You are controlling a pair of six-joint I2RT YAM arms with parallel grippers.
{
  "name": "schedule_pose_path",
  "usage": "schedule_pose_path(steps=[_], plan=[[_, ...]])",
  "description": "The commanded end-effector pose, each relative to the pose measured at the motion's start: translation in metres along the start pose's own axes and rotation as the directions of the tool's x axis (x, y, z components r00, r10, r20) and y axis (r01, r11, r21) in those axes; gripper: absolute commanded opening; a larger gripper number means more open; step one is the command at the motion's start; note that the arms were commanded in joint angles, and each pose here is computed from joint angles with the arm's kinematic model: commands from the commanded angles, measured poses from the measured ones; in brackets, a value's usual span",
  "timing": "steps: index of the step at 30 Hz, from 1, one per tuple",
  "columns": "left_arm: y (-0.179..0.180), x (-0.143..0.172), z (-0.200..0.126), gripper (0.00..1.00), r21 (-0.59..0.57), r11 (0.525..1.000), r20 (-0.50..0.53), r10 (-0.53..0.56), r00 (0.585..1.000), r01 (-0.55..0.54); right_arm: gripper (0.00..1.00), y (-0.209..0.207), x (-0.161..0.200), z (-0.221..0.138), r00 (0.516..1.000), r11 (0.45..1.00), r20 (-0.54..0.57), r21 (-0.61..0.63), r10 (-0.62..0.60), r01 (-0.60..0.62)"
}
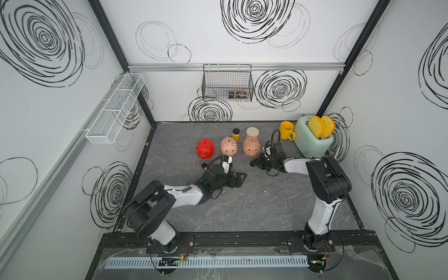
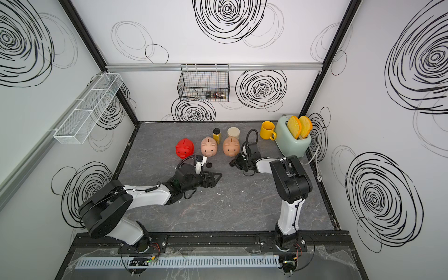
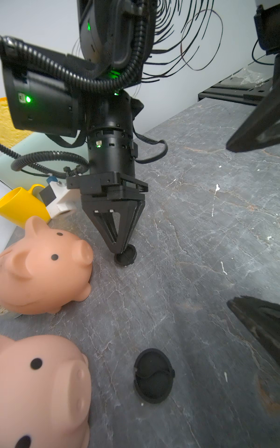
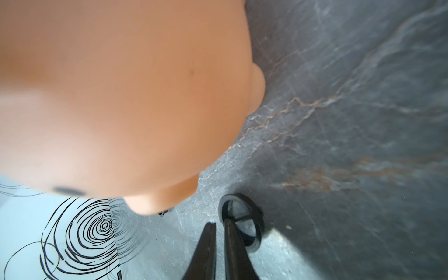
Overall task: Open piggy banks
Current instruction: Place the lid at the center of the board, then reset both arms
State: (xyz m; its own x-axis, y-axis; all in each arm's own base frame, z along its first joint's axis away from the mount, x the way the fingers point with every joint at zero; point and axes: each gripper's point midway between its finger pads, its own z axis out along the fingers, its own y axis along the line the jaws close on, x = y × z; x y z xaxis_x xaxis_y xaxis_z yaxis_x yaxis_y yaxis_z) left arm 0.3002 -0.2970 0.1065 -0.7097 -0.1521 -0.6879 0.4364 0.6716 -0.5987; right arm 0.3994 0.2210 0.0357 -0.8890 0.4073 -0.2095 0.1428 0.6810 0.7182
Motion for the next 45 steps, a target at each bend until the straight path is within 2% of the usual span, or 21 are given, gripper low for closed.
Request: schedule_pose_path(steps=[1, 7, 10, 15, 18, 21, 25, 30, 33, 35, 37, 40, 43, 45], plan=[[-0.011, -0.02, -0.005, 0.96, 0.027, 0.999, 0.06, 0.031, 0.998, -0.032, 0.15, 0.01, -0.005, -0.008, 1.0, 1.0, 0.011, -0.023, -0.008, 0.009], [-0.017, -0.033, -0.022, 0.96, 0.004, 0.997, 0.117, 0.076, 0.99, -0.077, 0.2, 0.03, -0.004, -0.033, 0.997, 0.996, 0.049, -0.073, -0.053, 0.056], [-0.028, -0.039, -0.036, 0.96, -0.051, 0.987, 0.149, 0.159, 0.976, -0.153, 0.28, 0.042, 0.002, -0.053, 0.992, 0.987, 0.071, -0.115, -0.107, 0.114], [-0.056, -0.04, -0.069, 0.96, -0.127, 0.952, 0.218, 0.302, 0.928, -0.28, 0.39, 0.061, 0.019, -0.089, 0.976, 0.958, 0.103, -0.198, -0.191, 0.209], [-0.065, -0.043, -0.089, 0.96, -0.131, 0.953, 0.261, 0.298, 0.918, -0.273, 0.43, 0.061, 0.025, -0.109, 0.96, 0.948, 0.144, -0.175, -0.242, 0.265], [-0.063, -0.05, -0.111, 0.96, -0.143, 0.955, 0.319, 0.292, 0.902, -0.258, 0.5, 0.049, 0.02, -0.131, 0.933, 0.949, 0.232, -0.092, -0.275, 0.303], [-0.039, -0.075, -0.141, 0.96, -0.246, 0.947, 0.419, 0.297, 0.858, -0.208, 0.57, 0.029, 0.005, -0.16, 0.902, 0.96, 0.351, -0.028, -0.251, 0.278], [0.012, -0.112, -0.185, 0.96, -0.363, 0.932, 0.558, 0.24, 0.794, -0.027, 0.63, 0.002, -0.013, -0.188, 0.867, 0.978, 0.463, -0.003, -0.184, 0.209], [0.038, -0.124, -0.209, 0.96, -0.395, 0.918, 0.633, 0.243, 0.735, 0.036, 0.79, -0.012, -0.027, -0.208, 0.824, 0.987, 0.548, 0.011, -0.141, 0.162], [0.05, -0.125, -0.22, 0.96, -0.425, 0.904, 0.663, 0.283, 0.693, 0.038, 0.88, -0.019, -0.034, -0.22, 0.796, 0.989, 0.593, 0.013, -0.126, 0.147], [0.06, -0.124, -0.233, 0.96, -0.469, 0.883, 0.687, 0.344, 0.64, 0.029, 0.88, -0.025, -0.041, -0.231, 0.773, 0.99, 0.623, 0.018, -0.118, 0.137], [0.076, -0.12, -0.252, 0.96, -0.506, 0.861, 0.723, 0.387, 0.572, 0.057, 0.89, -0.036, -0.05, -0.239, 0.771, 0.994, 0.628, 0.033, -0.105, 0.109], [0.091, -0.121, -0.265, 0.96, -0.54, 0.839, 0.728, 0.426, 0.536, 0.067, 0.91, -0.049, -0.056, -0.246, 0.744, 0.996, 0.661, 0.051, -0.092, 0.078], [0.102, -0.121, -0.269, 0.96, -0.577, 0.812, 0.71, 0.449, 0.543, 0.083, 0.91, -0.054, -0.059, -0.25, 0.716, 0.994, 0.69, 0.051, -0.101, 0.092]])
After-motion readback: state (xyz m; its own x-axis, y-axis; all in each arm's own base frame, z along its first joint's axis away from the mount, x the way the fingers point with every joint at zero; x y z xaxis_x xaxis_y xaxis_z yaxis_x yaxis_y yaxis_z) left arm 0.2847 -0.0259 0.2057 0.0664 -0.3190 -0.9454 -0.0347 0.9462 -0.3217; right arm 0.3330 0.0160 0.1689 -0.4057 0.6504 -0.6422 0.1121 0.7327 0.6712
